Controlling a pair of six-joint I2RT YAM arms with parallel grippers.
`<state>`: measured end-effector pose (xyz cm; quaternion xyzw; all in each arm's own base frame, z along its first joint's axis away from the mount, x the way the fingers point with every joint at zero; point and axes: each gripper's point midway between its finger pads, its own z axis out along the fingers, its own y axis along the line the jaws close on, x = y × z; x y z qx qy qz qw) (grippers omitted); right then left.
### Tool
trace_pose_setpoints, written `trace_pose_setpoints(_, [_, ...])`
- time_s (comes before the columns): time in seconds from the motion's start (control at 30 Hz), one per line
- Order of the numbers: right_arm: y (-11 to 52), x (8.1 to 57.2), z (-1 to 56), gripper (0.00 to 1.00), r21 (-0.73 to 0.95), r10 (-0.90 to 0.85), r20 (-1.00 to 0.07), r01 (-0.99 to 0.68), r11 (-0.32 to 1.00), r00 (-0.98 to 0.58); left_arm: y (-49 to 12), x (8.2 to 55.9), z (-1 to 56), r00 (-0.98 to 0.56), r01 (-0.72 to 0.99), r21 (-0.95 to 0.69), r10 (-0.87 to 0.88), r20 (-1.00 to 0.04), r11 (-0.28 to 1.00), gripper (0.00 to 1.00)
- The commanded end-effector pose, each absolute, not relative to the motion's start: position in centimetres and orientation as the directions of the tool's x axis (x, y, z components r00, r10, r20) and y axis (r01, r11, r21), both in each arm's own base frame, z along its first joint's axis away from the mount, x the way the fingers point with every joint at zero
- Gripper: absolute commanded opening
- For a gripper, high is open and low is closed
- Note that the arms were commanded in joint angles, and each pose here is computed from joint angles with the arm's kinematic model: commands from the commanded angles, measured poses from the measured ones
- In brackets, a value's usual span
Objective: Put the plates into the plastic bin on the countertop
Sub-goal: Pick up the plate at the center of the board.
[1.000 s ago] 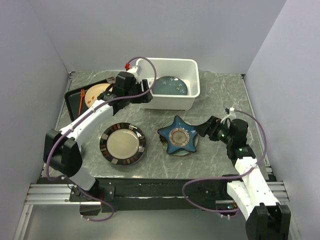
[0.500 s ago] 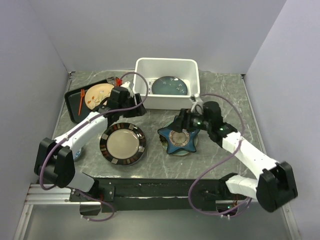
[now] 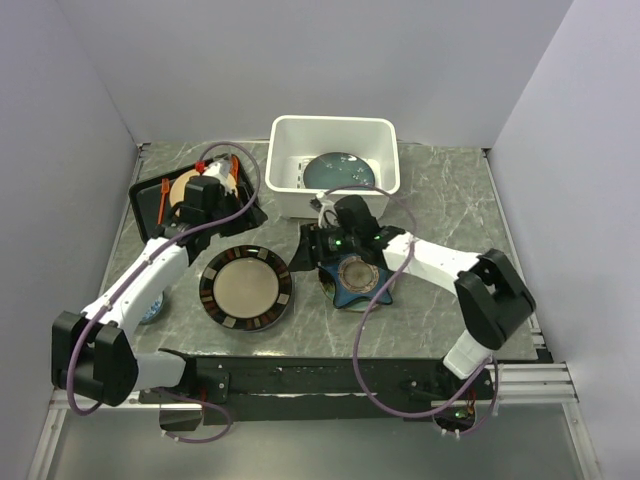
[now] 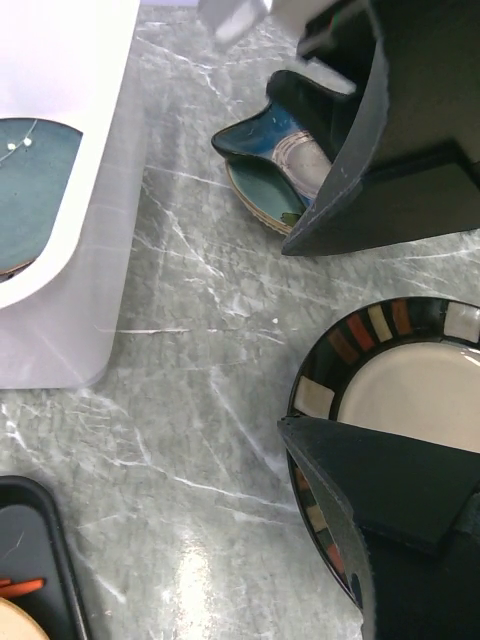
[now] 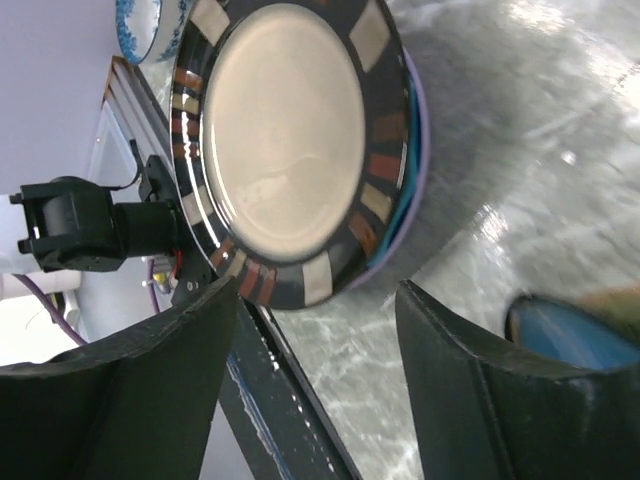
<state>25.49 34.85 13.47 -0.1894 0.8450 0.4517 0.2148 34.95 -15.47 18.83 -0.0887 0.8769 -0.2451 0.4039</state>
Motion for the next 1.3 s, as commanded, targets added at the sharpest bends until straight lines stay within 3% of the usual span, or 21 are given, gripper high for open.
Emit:
trace_pose_setpoints(0.0, [37.5, 26.6, 15.3, 0.68, 0.679, -0.131, -0.586, -0.573, 0.459, -0.800, -15.7, 34.5, 19.7, -0.663, 0.070, -0.519, -0.350, -0.662, 0.852, 0.70])
trace_pose_setpoints(0.23, [39.8, 27.2, 13.9, 0.58, 0.659, -0.162, -0.580, -0.576, 0.484, -0.798, -15.6, 34.6, 19.8, -0.667, 0.082, -0.516, -0.338, -0.664, 0.853, 0.72])
trace_pose_setpoints(0.8, [38.3, 28.1, 9.0, 0.56, 0.483, -0.177, -0.570, -0.502, 0.717, -0.802, -15.9, 34.6, 19.1, -0.681, 0.100, -0.511, -0.315, -0.661, 0.854, 0.73])
trace_pose_setpoints(1.27, [40.2, 25.8, 7.9, 0.45, 0.618, -0.185, -0.499, -0.497, 0.609, -0.847, -16.1, 34.6, 18.7, -0.693, 0.107, -0.510, -0.304, -0.654, 0.854, 0.73])
